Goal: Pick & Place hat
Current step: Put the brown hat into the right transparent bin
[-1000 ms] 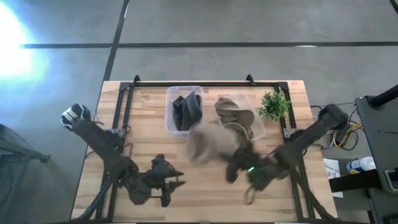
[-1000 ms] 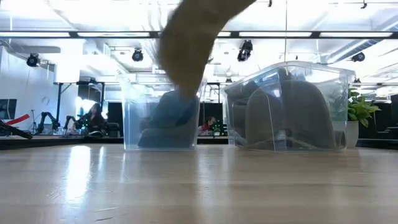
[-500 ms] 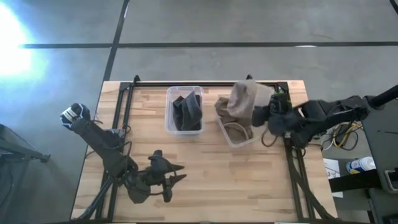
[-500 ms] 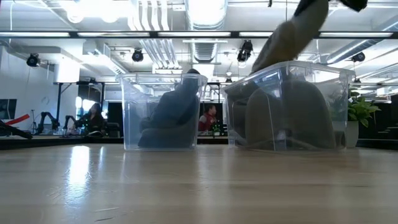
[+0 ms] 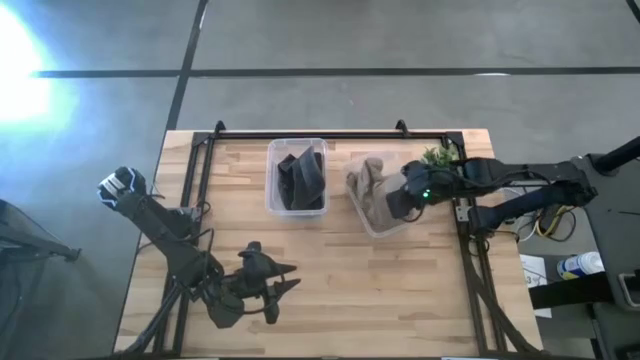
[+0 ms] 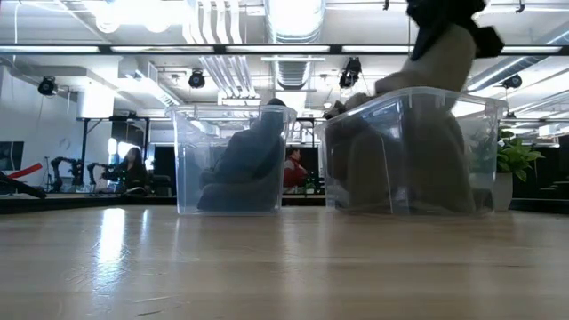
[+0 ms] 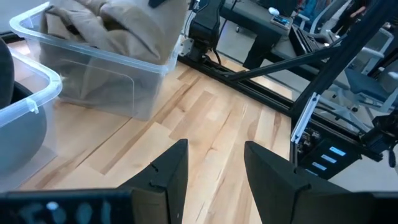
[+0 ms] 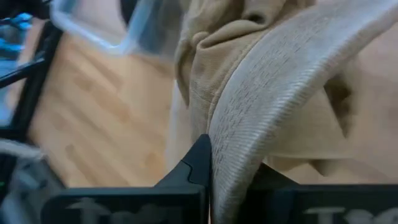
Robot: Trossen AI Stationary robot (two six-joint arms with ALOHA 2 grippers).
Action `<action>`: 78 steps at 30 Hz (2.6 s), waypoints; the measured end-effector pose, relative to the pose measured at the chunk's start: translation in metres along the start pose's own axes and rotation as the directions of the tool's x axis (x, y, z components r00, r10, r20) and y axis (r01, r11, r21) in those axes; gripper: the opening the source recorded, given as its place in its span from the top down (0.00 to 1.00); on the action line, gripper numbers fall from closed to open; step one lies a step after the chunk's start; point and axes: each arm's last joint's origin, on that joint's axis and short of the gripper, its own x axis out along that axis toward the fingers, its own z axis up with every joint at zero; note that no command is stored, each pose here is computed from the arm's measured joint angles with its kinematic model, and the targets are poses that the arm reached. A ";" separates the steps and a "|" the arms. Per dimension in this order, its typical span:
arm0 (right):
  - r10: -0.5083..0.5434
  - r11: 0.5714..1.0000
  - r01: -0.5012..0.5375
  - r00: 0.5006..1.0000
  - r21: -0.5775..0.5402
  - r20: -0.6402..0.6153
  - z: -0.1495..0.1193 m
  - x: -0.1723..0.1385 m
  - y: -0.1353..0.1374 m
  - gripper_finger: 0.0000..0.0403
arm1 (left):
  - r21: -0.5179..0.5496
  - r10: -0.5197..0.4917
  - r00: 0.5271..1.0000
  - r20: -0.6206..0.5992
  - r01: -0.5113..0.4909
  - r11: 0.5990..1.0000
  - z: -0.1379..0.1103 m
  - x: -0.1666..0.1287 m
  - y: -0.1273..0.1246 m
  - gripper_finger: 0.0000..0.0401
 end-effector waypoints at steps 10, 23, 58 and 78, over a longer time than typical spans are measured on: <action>-0.035 0.999 0.035 0.999 0.021 -0.018 0.004 0.046 -0.009 0.97 | -0.037 0.000 1.000 0.000 0.000 0.999 0.000 0.000 0.000 0.62; -0.130 0.991 0.130 0.986 -0.011 -0.102 0.003 0.075 -0.004 0.96 | -0.037 0.005 1.000 0.003 -0.005 0.999 0.000 0.001 0.001 0.62; -0.053 0.940 0.122 0.975 -0.318 0.217 0.048 -0.048 0.051 0.47 | -0.028 0.006 1.000 0.005 -0.006 1.000 0.000 0.000 0.001 0.62; -0.365 0.886 0.307 0.924 -0.348 -0.114 0.103 0.147 0.043 0.47 | -0.056 0.006 1.000 0.006 -0.006 0.998 0.000 0.000 0.001 0.62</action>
